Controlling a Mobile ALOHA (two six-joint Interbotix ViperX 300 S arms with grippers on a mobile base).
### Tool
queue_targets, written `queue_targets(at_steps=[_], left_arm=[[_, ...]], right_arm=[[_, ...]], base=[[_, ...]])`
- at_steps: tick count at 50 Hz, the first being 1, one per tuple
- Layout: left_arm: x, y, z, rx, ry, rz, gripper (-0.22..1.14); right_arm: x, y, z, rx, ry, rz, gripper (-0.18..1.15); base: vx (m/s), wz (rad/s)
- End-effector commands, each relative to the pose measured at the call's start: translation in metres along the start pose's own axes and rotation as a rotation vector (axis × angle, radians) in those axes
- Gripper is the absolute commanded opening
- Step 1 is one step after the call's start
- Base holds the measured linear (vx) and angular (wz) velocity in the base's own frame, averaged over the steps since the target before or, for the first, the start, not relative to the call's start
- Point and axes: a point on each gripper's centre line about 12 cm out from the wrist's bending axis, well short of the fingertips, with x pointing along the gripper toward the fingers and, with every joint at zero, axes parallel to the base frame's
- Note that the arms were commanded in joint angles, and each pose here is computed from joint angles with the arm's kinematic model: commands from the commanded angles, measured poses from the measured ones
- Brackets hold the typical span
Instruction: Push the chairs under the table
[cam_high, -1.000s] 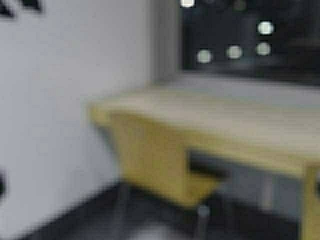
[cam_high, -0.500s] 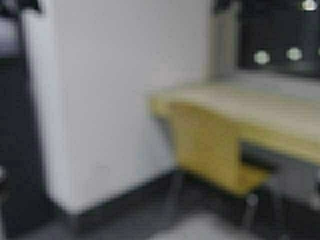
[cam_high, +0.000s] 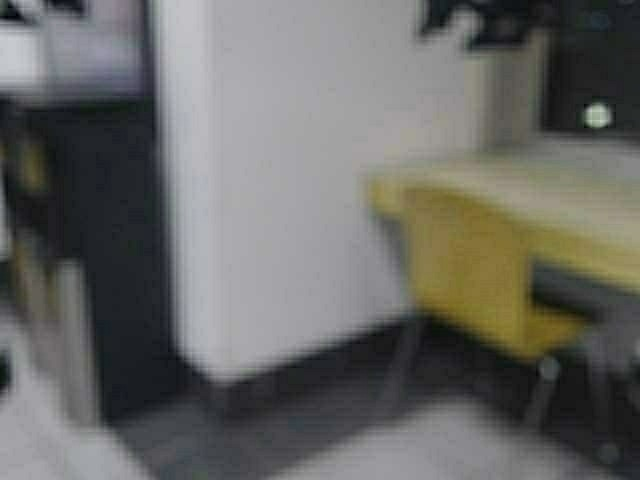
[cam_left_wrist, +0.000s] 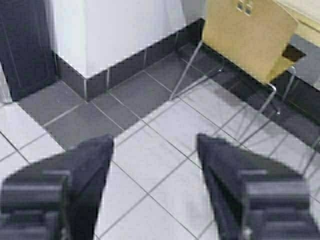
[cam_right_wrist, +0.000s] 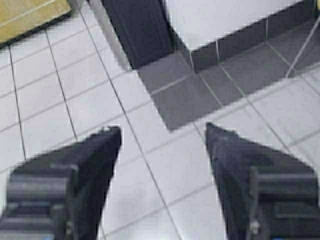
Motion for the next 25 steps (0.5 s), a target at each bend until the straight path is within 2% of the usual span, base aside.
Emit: queue_targets(at_steps=[1,12,25], left_arm=[[0.001,-0.001,0.004,-0.028,-0.008,-0.001,0.88],[0.0,-0.001,0.002,-0.049,0.019,-0.004,0.88],[0.0,0.0,-0.006,-0.052,0.044,-0.001,0.88]], right_arm=[[0.001,0.003,0.013,0.002,-0.003,0.007,0.87],[0.002,0.004,0.014,0.002,0.01,0.008,0.87],[0.016,0.004,0.014,-0.001,0.028,0.004,0.87]], base=[[-0.36,-0.2],[-0.35,-0.33],[-0.37,-0.49]])
